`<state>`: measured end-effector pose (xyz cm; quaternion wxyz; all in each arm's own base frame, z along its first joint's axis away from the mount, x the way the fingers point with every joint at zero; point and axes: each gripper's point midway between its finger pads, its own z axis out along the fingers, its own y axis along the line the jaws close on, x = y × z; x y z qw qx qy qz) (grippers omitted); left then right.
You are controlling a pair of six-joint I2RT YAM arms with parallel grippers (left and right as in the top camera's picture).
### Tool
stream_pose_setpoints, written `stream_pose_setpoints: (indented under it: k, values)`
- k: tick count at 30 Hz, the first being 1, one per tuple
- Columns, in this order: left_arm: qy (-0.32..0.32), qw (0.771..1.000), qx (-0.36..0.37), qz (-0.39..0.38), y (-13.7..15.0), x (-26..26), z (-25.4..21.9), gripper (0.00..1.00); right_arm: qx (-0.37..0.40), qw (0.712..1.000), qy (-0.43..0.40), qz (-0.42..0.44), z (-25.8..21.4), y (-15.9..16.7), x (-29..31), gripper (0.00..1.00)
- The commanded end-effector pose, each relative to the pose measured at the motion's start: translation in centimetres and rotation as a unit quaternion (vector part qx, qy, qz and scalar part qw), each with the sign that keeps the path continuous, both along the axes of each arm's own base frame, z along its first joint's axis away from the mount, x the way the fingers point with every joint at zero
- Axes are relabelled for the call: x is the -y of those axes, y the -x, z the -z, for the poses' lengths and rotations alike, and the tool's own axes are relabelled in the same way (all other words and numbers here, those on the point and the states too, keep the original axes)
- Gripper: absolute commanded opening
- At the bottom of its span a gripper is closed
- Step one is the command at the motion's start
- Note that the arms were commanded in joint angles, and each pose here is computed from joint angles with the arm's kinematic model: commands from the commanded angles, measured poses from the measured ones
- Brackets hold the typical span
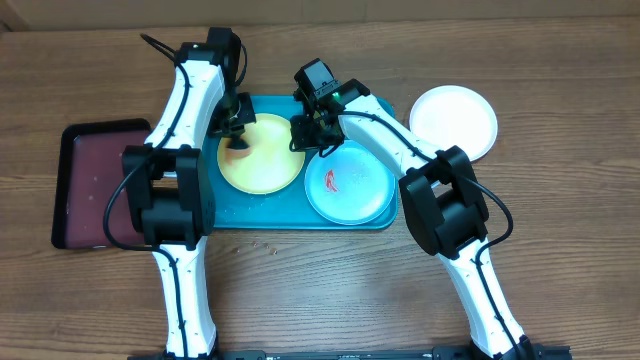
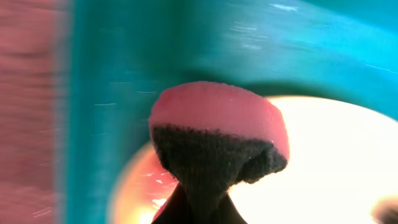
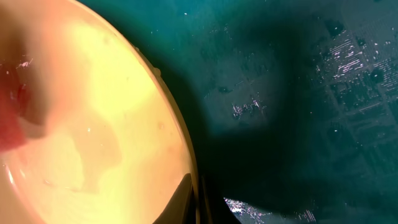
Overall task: Clean dirty plates on tray and stack at the side
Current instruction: 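Scrub the yellow plate with the sponge in the left gripper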
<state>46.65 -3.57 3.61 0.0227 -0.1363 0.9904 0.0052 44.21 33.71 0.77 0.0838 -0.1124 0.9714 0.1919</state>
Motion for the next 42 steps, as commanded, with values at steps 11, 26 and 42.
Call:
stream_pose_setpoints:
  k: [11,26,42]
  values:
    - [0.144,0.983,-0.053,0.103,3.8,7.8,3.0,0.04,-0.012,0.999,0.03,0.005,2.3,0.4,1.1,0.04]
    - [-0.255,0.966,-0.038,0.007,2.8,-6.6,0.7,0.04,-0.012,0.999,0.035,0.007,2.4,0.4,1.3,0.04]
    - [0.041,0.989,0.104,-0.093,-3.3,-4.8,-12.4,0.04,0.079,0.996,0.035,-0.006,-6.2,-2.5,0.6,0.04]
